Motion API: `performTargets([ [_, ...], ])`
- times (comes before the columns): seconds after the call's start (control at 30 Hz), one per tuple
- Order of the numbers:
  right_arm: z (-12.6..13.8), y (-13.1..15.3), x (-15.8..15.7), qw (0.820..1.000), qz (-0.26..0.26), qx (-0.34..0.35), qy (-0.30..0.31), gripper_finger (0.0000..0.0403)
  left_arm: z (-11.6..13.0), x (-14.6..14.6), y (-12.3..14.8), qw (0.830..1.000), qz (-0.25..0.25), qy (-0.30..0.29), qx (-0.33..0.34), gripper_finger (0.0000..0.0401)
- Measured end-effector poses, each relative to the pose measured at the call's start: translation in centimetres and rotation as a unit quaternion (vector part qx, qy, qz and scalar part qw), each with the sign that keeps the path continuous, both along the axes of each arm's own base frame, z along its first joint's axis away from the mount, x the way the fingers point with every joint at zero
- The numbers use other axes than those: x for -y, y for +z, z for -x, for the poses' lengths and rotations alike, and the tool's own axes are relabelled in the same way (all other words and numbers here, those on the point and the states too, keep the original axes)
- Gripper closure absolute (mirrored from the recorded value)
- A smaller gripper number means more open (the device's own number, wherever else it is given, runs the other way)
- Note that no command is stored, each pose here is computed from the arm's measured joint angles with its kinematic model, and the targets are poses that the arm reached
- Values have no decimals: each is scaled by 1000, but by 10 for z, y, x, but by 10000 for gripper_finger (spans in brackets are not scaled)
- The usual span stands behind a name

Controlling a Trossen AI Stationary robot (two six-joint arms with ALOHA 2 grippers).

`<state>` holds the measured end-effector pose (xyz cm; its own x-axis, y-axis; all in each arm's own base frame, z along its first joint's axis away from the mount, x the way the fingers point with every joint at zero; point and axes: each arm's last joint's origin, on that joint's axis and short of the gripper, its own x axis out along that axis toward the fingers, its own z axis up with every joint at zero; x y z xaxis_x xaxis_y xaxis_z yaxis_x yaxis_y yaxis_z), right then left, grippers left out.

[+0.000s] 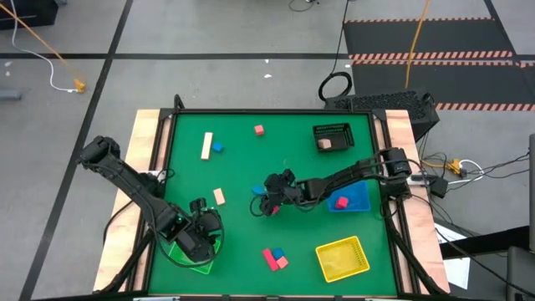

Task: Sort & place blocks by color
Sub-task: Put the blue block into the yellow bin

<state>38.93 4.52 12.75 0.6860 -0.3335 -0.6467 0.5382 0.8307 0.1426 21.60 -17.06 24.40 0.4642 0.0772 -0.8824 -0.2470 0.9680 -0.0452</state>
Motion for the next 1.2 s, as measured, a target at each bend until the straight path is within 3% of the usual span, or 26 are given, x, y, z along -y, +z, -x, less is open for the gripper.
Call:
performTargets([
  [0.43, -9, -42, -2, 999, 43, -11, 4, 128, 0, 0, 0, 1000, -3, -6, -1, 215],
  [0.53, -9, -45, -1, 999, 42, -13, 2, 166, 0, 0, 0, 1000, -3, -6, 0, 215],
  [0.7, -9, -41, 0, 1000, 26, -5, -3, 279, 0, 0, 0, 1000, -9, -3, 5, 215],
  [0.83, -8, -28, -1, 1000, 10, 0, 17, 292, -1, -2, 1, 999, -30, 8, 23, 215],
  [1.0, 1, 13, 2, 996, -42, 1, 72, 292, -3, -3, 2, 997, -56, 24, 49, 215],
  [1.2, 31, 60, -8, 981, -140, -44, 127, 292, -6, -8, 3, 994, -78, 41, 64, 215],
])
